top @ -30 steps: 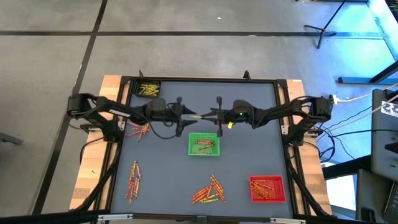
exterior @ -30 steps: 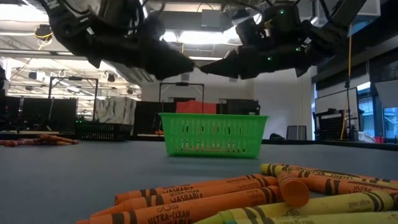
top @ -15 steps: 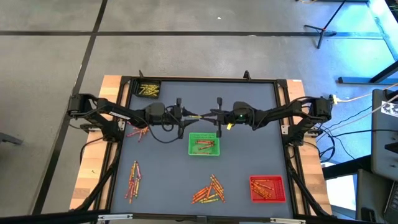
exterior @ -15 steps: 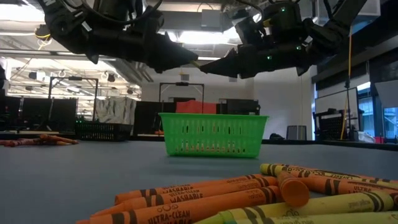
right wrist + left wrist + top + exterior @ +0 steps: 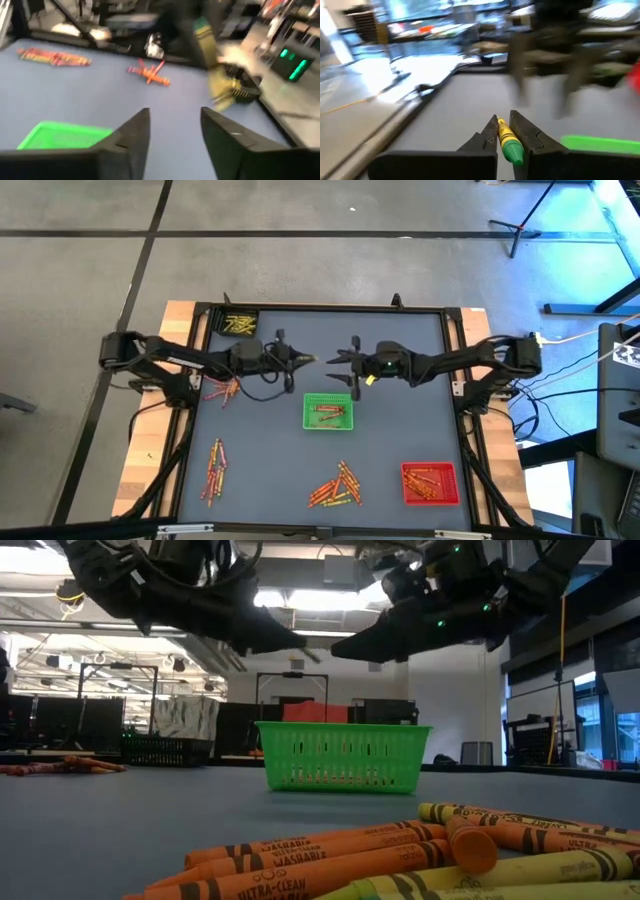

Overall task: Sort crayons
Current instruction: Put the green crayon into the black bin

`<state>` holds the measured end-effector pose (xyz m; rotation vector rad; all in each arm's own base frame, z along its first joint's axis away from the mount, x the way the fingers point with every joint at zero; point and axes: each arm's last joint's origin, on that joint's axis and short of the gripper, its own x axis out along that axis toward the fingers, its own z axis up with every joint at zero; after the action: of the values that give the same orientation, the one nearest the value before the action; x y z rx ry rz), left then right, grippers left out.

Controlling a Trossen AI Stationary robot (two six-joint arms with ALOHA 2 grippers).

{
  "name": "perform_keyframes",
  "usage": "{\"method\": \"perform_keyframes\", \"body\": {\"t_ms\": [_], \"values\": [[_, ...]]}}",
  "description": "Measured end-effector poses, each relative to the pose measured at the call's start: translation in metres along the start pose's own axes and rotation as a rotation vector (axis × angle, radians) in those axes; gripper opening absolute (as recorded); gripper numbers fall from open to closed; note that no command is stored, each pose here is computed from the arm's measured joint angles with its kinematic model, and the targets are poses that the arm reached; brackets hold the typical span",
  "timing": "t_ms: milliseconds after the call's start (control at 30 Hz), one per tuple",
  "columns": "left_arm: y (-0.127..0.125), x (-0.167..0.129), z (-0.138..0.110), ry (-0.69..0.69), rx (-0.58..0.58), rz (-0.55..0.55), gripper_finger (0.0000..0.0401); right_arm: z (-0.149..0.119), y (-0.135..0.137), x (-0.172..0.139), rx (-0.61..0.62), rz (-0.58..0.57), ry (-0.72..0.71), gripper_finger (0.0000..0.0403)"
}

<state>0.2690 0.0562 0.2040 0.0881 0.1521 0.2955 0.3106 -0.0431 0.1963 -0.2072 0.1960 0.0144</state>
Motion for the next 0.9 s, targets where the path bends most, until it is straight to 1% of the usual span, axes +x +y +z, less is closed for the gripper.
{"method": "perform_keyframes", "body": {"t_ms": [100,200,300,367,433,500,533,767,900], "values": [[0.010,-0.010,0.003,0.083,0.029,0.137,0.0008,0.003,0.001,-0.010,0.027,0.009,0.087,0.0207],[0.025,-0.026,0.002,0.215,0.056,0.310,0.0010,0.001,0.002,-0.019,0.052,0.016,0.187,0.0229],[0.044,-0.046,-0.002,0.368,0.067,0.517,0.0010,-0.006,0.004,-0.021,0.080,0.030,0.268,0.0239],[0.057,-0.058,-0.007,0.456,0.053,0.661,0.0010,-0.011,0.005,-0.020,0.086,0.035,0.292,0.0241],[0.070,-0.068,-0.012,0.529,0.039,0.773,0.0010,-0.015,0.005,-0.018,0.089,0.039,0.310,0.0240],[0.083,-0.074,-0.017,0.587,0.018,0.835,0.0010,-0.019,0.006,-0.015,0.091,0.041,0.322,0.0239],[0.089,-0.077,-0.021,0.617,0.008,0.848,0.0010,-0.021,0.006,-0.013,0.091,0.043,0.322,0.0239],[0.122,-0.084,-0.034,0.701,-0.041,0.963,0.0012,-0.032,0.008,-0.005,0.095,0.054,0.338,0.0238],[0.131,-0.087,-0.040,0.728,-0.082,0.976,0.0027,-0.037,0.009,-0.003,0.097,0.057,0.354,0.0238]]}}
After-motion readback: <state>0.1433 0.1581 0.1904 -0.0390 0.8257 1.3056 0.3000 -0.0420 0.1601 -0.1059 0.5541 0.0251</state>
